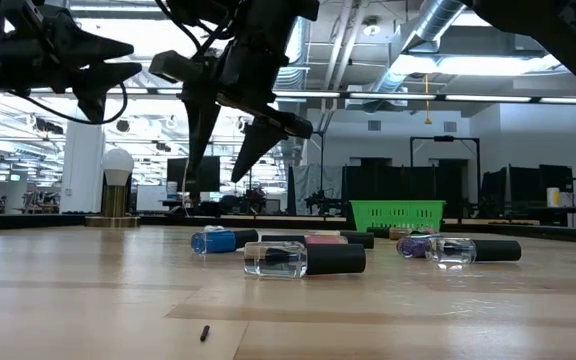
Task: Pick & Place Nail Polish
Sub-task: Put the white nail polish into the green bin
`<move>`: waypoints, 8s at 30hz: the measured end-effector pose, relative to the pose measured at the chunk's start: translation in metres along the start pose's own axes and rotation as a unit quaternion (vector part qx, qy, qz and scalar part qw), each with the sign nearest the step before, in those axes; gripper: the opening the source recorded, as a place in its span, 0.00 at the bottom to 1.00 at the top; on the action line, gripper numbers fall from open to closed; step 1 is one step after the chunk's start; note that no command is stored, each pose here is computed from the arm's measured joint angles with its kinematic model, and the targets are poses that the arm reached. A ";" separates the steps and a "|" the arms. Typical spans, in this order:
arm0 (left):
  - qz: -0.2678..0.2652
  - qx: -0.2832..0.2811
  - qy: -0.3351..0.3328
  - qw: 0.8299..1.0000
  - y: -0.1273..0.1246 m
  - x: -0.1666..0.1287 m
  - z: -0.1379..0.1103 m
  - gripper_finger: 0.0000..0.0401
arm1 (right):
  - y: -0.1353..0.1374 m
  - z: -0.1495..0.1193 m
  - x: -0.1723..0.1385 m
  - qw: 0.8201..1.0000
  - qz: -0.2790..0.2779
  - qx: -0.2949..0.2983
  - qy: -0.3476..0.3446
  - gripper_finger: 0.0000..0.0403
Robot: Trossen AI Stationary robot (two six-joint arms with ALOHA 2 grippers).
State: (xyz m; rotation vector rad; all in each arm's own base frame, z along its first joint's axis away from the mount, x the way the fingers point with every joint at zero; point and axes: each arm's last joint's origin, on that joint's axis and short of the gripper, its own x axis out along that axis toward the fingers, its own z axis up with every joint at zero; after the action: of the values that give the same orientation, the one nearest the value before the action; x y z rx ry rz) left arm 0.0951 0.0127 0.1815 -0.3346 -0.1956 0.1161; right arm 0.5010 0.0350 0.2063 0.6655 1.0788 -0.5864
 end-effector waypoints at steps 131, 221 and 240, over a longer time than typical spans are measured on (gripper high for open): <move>0.001 0.001 0.081 0.997 0.000 0.000 -0.015 0.33 | 0.026 -0.030 -0.189 0.952 0.155 -0.161 -0.209 0.23; 0.387 -0.108 0.698 0.593 -0.144 0.014 -0.017 0.27 | 0.021 -0.138 -0.306 0.911 0.173 -0.227 -0.299 0.23; 0.488 -0.014 0.705 0.514 -0.150 0.014 -0.077 0.72 | 0.018 -0.137 -0.303 0.915 0.158 -0.233 -0.289 0.23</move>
State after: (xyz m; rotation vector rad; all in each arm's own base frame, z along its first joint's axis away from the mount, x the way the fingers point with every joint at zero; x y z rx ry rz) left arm 0.1368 -0.1500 0.1632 -0.4455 1.7120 0.9250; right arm 0.3228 0.1807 0.4468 0.2077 0.5029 -0.2003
